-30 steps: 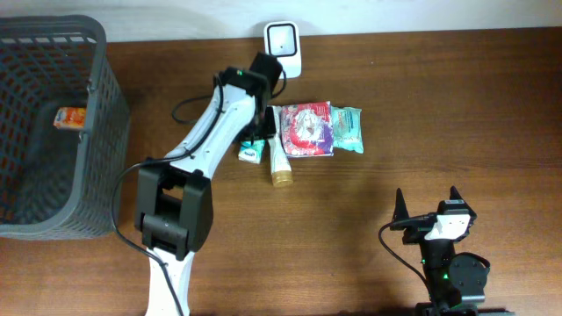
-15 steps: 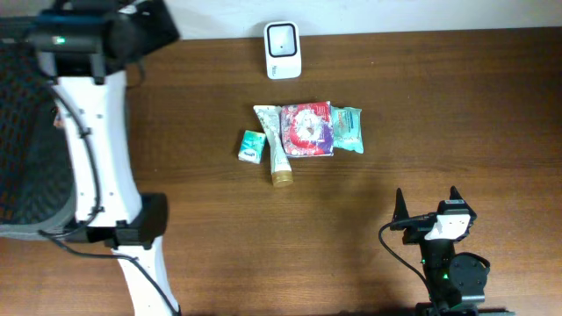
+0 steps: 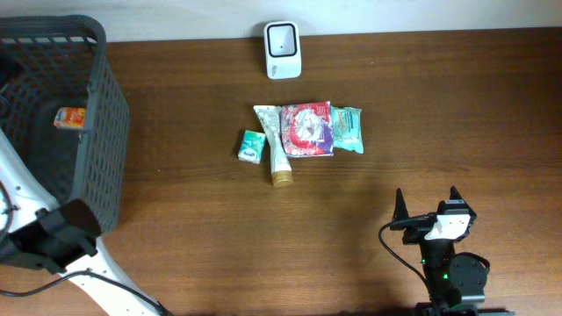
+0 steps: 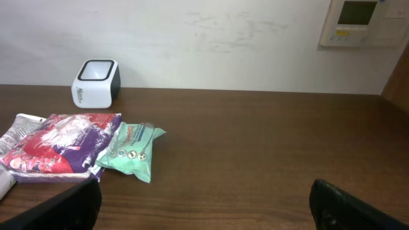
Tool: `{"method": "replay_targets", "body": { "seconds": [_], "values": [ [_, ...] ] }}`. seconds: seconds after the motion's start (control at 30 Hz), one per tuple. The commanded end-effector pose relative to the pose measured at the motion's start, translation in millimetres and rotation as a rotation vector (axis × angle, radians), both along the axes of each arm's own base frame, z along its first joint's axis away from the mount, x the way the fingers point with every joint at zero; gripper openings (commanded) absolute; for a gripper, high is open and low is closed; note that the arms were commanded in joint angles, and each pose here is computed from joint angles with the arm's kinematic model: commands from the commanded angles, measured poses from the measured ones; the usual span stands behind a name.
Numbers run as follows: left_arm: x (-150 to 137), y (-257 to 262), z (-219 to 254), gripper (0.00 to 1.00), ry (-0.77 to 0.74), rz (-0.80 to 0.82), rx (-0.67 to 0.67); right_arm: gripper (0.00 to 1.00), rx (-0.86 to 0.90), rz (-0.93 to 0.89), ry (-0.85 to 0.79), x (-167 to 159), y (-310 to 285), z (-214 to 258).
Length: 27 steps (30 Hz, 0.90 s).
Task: Scan the item barcode
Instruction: 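Reach into the basket and grasp the orange Kleenex pack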
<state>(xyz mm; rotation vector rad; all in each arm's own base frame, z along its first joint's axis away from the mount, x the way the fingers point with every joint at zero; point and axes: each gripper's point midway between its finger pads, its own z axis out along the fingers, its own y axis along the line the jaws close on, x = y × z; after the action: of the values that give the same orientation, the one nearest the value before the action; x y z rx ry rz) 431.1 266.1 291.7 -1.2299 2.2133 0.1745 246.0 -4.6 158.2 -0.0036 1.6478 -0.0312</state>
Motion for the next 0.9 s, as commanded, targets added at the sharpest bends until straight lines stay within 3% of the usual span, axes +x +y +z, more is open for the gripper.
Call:
{"method": "replay_targets", "body": {
  "seconds": [0.0,0.1,0.27,0.53,0.87],
  "values": [
    [8,3,-45,0.76,0.032,0.029,-0.095,0.99,0.004,-0.016,0.005,0,-3,-3],
    [15,6,-88,0.75,0.038,0.13,-0.174,0.99,0.004,-0.016,0.005,0,-3,-3],
    [39,3,-141,0.74,-0.008,0.093,-0.234,0.99,0.004,-0.016,0.005,0,-3,-3],
    [51,10,-175,0.7,-0.033,0.09,-0.22,0.99,0.004,-0.016,0.005,0,-3,-3],
    [53,10,-240,0.63,0.052,0.098,-0.269,0.99,0.004,-0.016,0.005,0,-3,-3]
  ]
}}
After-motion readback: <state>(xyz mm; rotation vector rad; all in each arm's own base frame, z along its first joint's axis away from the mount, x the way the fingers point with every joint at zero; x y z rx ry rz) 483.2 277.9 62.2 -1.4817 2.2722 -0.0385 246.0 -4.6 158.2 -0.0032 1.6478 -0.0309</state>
